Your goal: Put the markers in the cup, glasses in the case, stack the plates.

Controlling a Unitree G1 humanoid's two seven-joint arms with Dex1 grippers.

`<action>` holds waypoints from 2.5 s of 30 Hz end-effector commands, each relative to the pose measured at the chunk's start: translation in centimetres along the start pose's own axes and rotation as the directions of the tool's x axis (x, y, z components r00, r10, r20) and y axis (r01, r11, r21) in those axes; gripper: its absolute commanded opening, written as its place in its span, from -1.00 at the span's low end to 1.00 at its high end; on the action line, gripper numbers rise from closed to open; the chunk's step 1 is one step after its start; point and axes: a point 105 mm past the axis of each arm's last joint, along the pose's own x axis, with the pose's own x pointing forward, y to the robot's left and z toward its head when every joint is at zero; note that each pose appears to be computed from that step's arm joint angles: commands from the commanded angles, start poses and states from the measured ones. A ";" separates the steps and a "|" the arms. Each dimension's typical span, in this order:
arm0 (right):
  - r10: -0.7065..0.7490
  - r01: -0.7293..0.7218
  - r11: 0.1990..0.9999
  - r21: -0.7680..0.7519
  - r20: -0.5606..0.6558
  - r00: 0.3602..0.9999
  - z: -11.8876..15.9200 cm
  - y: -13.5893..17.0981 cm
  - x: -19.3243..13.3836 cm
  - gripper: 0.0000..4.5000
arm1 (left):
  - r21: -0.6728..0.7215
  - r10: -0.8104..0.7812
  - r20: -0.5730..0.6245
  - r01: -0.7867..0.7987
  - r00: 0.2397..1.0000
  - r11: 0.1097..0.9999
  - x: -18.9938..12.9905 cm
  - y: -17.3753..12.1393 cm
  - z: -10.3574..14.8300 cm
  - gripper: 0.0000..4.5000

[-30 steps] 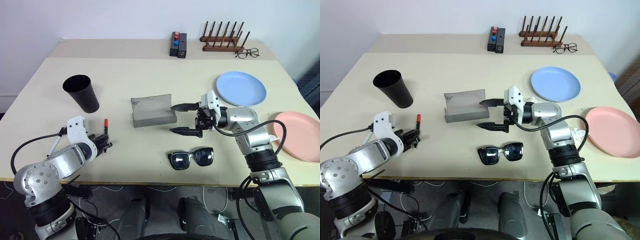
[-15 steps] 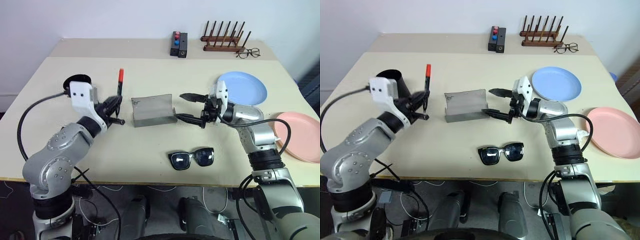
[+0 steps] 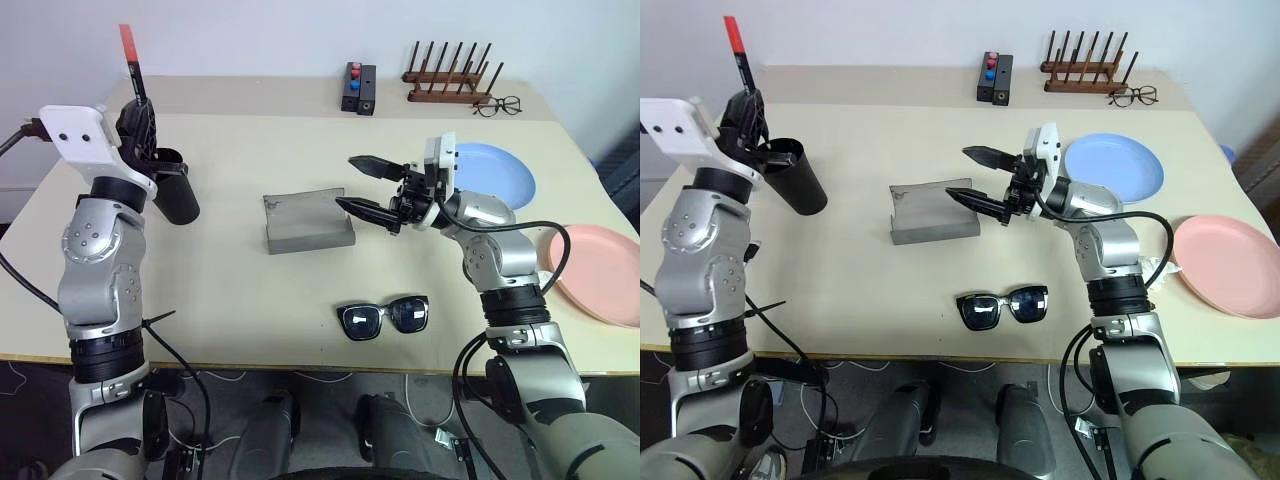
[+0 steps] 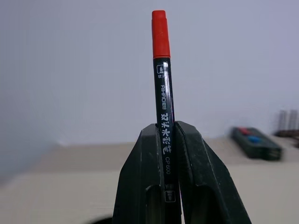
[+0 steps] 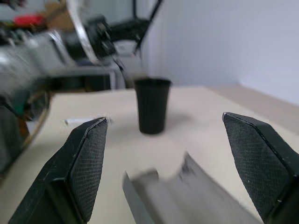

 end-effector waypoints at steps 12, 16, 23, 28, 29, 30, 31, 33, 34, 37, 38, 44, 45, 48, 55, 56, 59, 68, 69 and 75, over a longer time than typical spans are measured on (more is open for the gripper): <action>0.047 -0.042 0.998 -0.051 0.098 0.994 2.2 0.3 1.7 0.79 | 0.061 0.165 0.140 -0.175 0.976 0.983 0.8 2.0 0.4 -0.99; 0.041 -0.036 0.998 -0.052 0.099 0.994 1.9 0.3 1.6 0.79 | 0.109 0.203 0.119 -0.216 0.972 0.970 0.1 3.4 -1.2 -0.99; 0.033 -0.028 0.998 -0.049 0.097 0.995 1.5 0.2 1.1 0.79 | 0.108 0.246 0.093 -0.255 0.965 0.961 0.4 4.0 -3.1 -0.99; 0.025 -0.020 0.999 -0.049 0.094 0.995 1.3 0.1 0.7 0.79 | 0.115 0.243 0.075 -0.251 0.967 0.961 1.2 3.8 -4.3 -0.99; 0.023 -0.018 0.999 -0.049 0.094 0.995 1.2 0.1 0.7 0.79 | 0.116 0.242 0.073 -0.249 0.967 0.961 1.4 3.8 -4.5 -0.99; 0.021 -0.017 0.999 -0.049 0.093 0.995 1.2 0.1 0.6 0.79 | 0.117 0.239 0.072 -0.246 0.968 0.962 1.6 3.7 -4.6 -0.99; 0.020 -0.015 0.999 -0.049 0.093 0.996 1.2 0.1 0.6 0.79 | 0.117 0.235 0.072 -0.242 0.969 0.963 1.7 3.6 -4.7 -0.99; 0.016 -0.012 0.999 -0.049 0.092 0.996 1.1 0.1 0.5 0.79 | 0.117 0.226 0.073 -0.234 0.971 0.965 2.0 3.4 -4.8 -0.99; 0.013 -0.008 0.999 -0.049 0.091 0.996 1.1 0.1 0.4 0.79 | 0.116 0.221 0.071 -0.229 0.973 0.967 2.1 3.2 -4.9 -0.99; 0.007 -0.003 0.999 -0.051 0.090 0.996 1.1 0.1 0.2 0.79 | 0.111 0.212 0.069 -0.219 0.975 0.969 2.1 3.0 -5.2 -0.99; 0.004 0.000 0.999 -0.051 0.089 0.996 1.0 0.1 0.1 0.79 | 0.110 0.210 0.070 -0.217 0.975 0.970 2.0 3.0 -5.2 -0.81; -0.005 0.009 0.999 -0.052 0.086 0.996 0.9 -0.1 -0.1 0.79 | 0.098 0.204 0.085 -0.212 0.975 0.972 1.9 2.8 -5.0 0.43; -0.006 0.010 0.999 -0.052 0.085 0.996 0.9 -0.1 -0.1 0.79 | 0.094 0.205 0.088 -0.213 0.975 0.972 1.8 2.8 -4.9 0.64; -0.007 0.011 0.999 -0.051 0.083 0.997 0.8 -0.2 0.0 0.79 | 0.076 0.204 0.100 -0.211 0.974 0.974 1.6 2.9 -4.5 0.97; -0.005 0.009 0.999 -0.048 0.083 0.997 0.6 -0.3 0.2 0.79 | 0.016 0.214 0.121 -0.217 0.969 0.976 1.3 3.5 -3.3 0.97; -0.005 0.009 0.999 -0.048 0.083 0.997 0.6 -0.3 0.3 0.79 | 0.005 0.219 0.122 -0.221 0.968 0.975 1.3 3.6 -3.2 0.97; -0.006 0.010 0.999 -0.049 0.083 0.997 0.5 -0.3 0.4 0.79 | -0.031 0.232 0.122 -0.230 0.965 0.973 1.3 4.2 -2.4 0.97; 0.051 -0.051 0.998 -0.030 -0.007 0.999 -0.6 0.8 -0.5 0.79 | -0.102 0.283 -0.073 -0.290 0.956 0.952 -1.3 10.9 -0.3 0.97; 0.050 -0.050 0.998 -0.030 -0.009 0.999 -0.7 0.8 -0.6 0.79 | -0.058 0.293 -0.126 -0.302 0.948 0.951 -2.0 12.0 -0.4 0.97; 0.075 -0.075 0.997 -0.005 -0.046 0.996 -1.1 1.5 -1.1 0.79 | 0.141 0.368 -0.323 -0.340 0.872 0.930 -6.7 16.9 0.3 0.97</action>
